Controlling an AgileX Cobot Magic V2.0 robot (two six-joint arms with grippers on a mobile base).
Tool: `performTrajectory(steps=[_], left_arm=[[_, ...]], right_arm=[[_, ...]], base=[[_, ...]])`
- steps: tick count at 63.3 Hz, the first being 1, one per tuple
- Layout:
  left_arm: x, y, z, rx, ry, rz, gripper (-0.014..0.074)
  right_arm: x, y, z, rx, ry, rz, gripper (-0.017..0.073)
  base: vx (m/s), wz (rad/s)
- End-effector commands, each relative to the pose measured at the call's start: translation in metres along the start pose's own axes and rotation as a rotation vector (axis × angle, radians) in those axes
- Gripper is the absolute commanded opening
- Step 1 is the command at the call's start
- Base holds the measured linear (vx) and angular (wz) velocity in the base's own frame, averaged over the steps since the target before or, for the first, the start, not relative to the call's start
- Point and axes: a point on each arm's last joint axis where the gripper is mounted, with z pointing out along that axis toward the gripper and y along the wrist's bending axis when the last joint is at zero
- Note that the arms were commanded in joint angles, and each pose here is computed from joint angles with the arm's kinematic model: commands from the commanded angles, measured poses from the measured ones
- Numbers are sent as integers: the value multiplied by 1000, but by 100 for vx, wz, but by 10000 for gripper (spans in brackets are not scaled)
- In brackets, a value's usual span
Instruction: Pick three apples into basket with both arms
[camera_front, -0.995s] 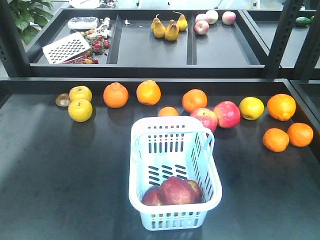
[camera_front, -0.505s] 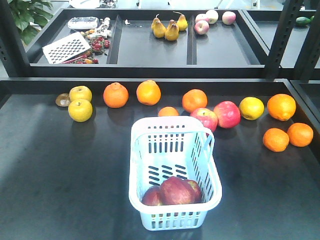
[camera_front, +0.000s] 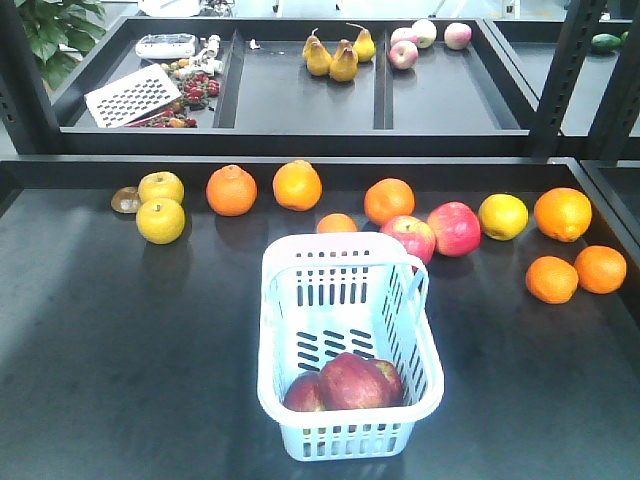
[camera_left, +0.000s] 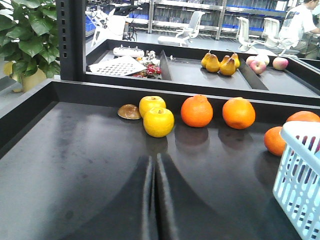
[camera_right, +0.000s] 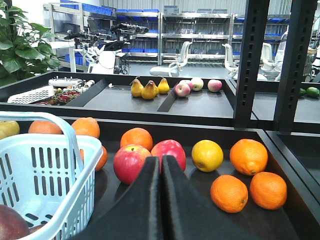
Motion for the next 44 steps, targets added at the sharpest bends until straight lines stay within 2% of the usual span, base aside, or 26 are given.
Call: performTrajectory(steps=[1, 44], left_arm=[[-6, -1, -1, 15, -80, -8, -6], [-6, -1, -1, 15, -80, -8, -6]], right_arm=[[-3, 0, -1, 8, -77, -14, -9], [-3, 0, -1, 8, -77, -14, -9]], base=[[0, 0], [0, 0]])
